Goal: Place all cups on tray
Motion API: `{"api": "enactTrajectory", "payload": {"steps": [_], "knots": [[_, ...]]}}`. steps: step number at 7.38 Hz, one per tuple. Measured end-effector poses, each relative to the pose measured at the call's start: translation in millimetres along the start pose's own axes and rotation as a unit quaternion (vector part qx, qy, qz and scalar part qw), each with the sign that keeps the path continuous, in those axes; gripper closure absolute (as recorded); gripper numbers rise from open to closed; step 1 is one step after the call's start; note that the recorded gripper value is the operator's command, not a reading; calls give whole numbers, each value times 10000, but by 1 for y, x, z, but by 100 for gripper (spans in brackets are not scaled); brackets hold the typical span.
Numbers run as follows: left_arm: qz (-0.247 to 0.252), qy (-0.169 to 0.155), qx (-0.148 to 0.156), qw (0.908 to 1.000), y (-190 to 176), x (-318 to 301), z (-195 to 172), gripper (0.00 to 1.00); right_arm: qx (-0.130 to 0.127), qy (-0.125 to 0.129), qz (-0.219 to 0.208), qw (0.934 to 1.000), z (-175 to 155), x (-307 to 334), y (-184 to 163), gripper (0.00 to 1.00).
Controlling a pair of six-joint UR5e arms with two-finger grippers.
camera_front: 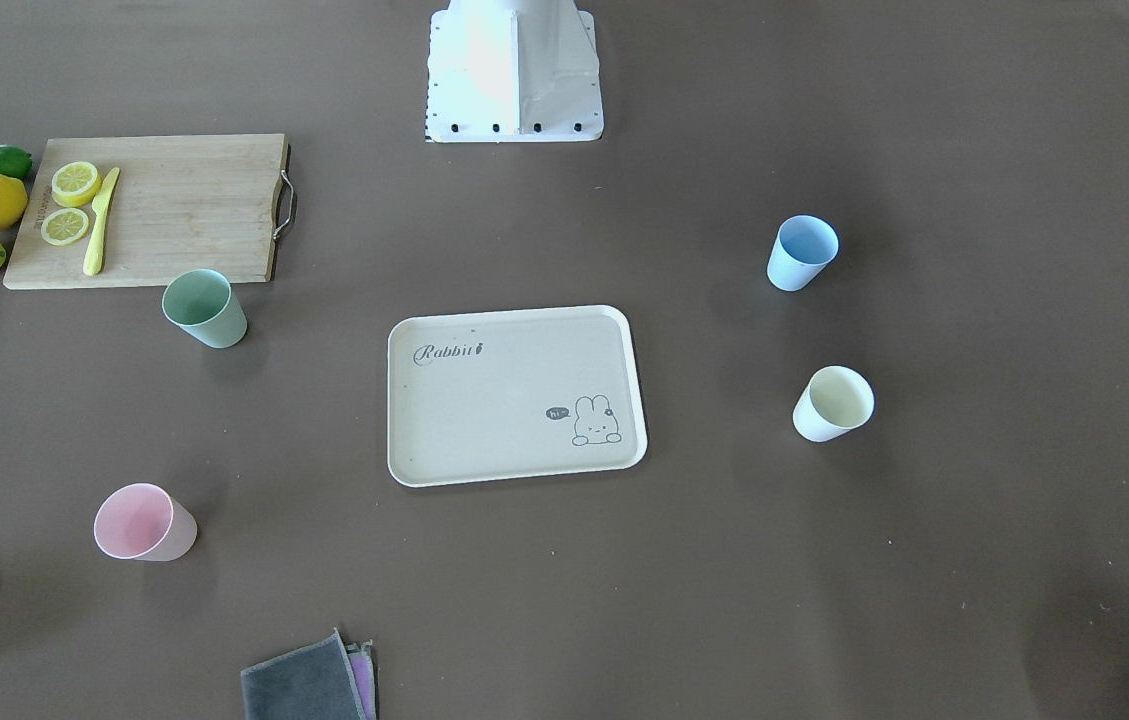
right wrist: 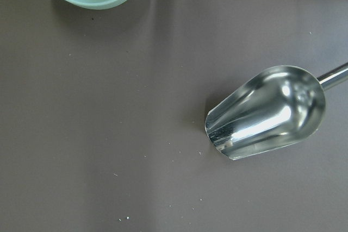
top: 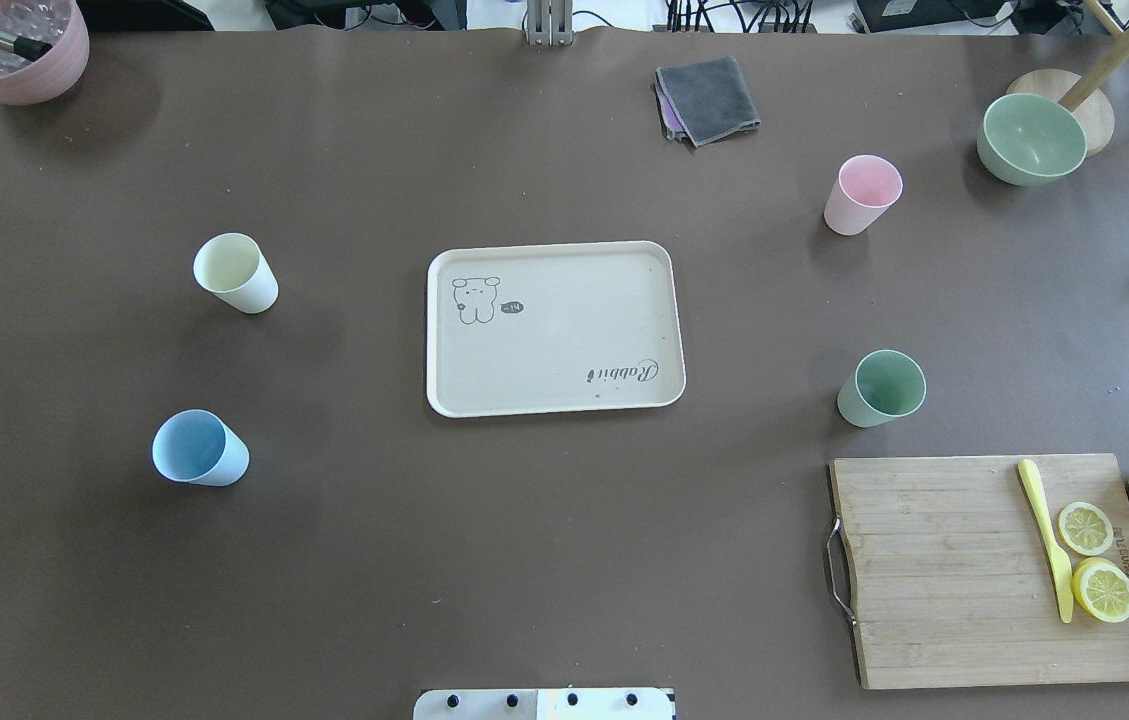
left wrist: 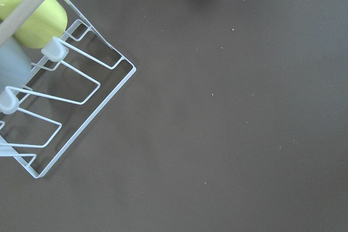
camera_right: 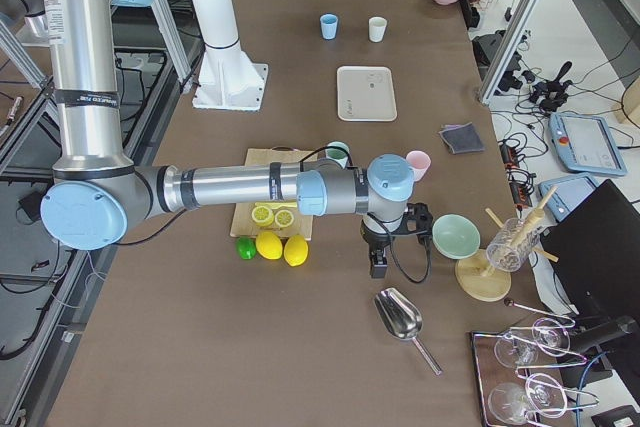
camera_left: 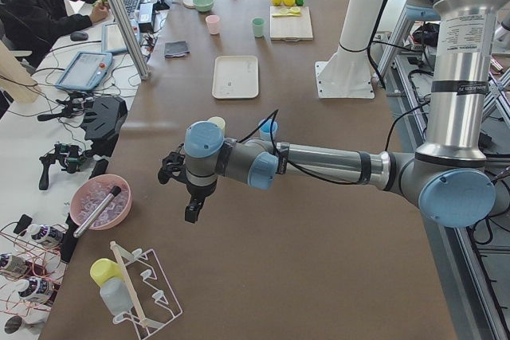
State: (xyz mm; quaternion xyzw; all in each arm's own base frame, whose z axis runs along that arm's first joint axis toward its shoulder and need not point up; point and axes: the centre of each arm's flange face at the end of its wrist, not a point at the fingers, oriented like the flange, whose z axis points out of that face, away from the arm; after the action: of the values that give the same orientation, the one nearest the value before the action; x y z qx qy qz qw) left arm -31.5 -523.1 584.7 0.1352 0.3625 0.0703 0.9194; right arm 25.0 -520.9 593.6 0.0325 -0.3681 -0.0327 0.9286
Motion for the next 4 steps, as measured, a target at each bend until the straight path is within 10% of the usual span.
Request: {"api": "enactTrajectory", "payload": {"steps": [4], "knots": [[413,488,347,9973,-58,116,15,2,35,-288,259,9992,-5,-39,-12,0]]}}
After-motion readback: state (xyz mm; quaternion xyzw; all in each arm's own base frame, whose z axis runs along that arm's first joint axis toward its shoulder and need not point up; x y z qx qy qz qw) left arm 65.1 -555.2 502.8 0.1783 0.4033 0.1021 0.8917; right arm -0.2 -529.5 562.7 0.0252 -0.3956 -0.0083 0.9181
